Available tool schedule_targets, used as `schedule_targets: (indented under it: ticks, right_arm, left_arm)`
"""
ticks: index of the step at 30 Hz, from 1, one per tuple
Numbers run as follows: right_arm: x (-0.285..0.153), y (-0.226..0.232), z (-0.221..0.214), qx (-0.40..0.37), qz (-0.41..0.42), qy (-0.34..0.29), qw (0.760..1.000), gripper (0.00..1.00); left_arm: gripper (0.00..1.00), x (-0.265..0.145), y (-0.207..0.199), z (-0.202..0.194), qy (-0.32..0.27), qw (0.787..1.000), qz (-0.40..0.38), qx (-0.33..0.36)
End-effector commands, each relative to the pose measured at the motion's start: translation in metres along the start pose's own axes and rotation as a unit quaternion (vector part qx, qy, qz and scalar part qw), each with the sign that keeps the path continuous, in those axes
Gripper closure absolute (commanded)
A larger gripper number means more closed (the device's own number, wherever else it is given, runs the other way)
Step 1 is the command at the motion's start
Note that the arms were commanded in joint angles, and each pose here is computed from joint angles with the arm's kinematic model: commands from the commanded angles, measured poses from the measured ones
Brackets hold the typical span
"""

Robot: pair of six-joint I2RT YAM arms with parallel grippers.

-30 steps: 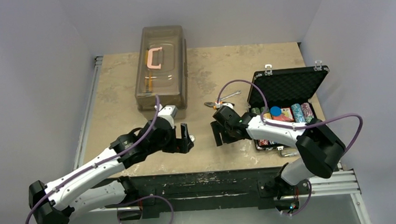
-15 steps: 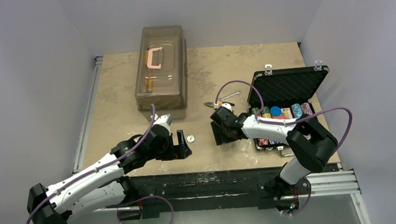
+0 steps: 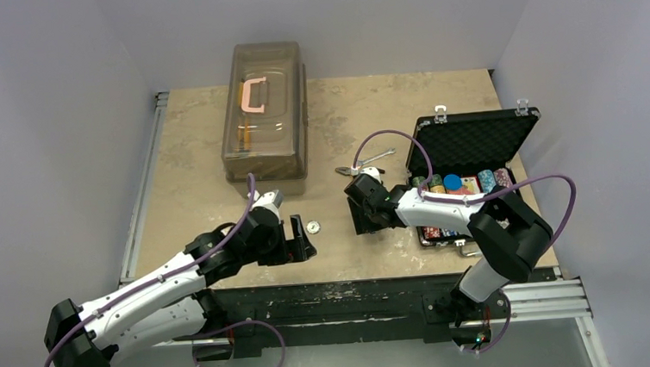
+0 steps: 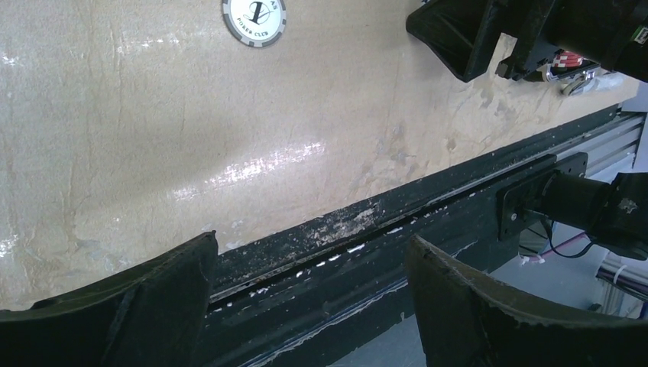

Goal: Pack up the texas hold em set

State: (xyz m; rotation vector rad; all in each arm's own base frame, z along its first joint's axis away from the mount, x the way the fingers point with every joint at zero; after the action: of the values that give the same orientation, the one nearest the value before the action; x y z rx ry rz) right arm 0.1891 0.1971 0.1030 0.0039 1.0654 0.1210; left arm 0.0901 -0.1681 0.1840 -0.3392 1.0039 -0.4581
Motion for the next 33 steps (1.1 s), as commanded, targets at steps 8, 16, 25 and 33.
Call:
schedule_targets:
  ticks: [8, 16, 25, 33]
  right_arm:
    - [0.000, -0.006, -0.005, 0.001, -0.016, 0.003, 1.000, 0.50]
    - [-0.001, -0.008, -0.011, 0.001, -0.008, 0.016, 1.000, 0.58]
    - [-0.001, -0.003, -0.004, -0.003, 0.025, -0.021, 0.999, 0.69]
    - [-0.015, 0.002, 0.010, 0.015, 0.050, -0.062, 0.997, 0.72]
  left_arm:
    - [0.12, 0.001, -0.009, 0.003, -0.008, 1.000, -0.028, -0.012]
    - [0.11, 0.004, -0.012, 0.005, -0.002, 1.000, -0.027, -0.006]
    - [0.11, 0.011, -0.013, 0.010, -0.003, 0.999, -0.032, -0.018]
    - [0.13, 0.026, -0.005, 0.011, 0.003, 0.992, -0.087, -0.096]
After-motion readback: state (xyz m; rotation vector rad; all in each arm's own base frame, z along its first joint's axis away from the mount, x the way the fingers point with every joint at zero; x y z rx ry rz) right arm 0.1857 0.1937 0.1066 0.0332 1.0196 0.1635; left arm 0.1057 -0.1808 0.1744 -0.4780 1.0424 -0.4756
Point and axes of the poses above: each gripper's point midway between its finger pads, its own x axis out along the fingers, its own y axis along the line the jaws close on, z = x × y, the point moved 10 cm from there along -x, back along the fingers, and after that the axes turned 6 degrees about x, right-handed, at the moved point
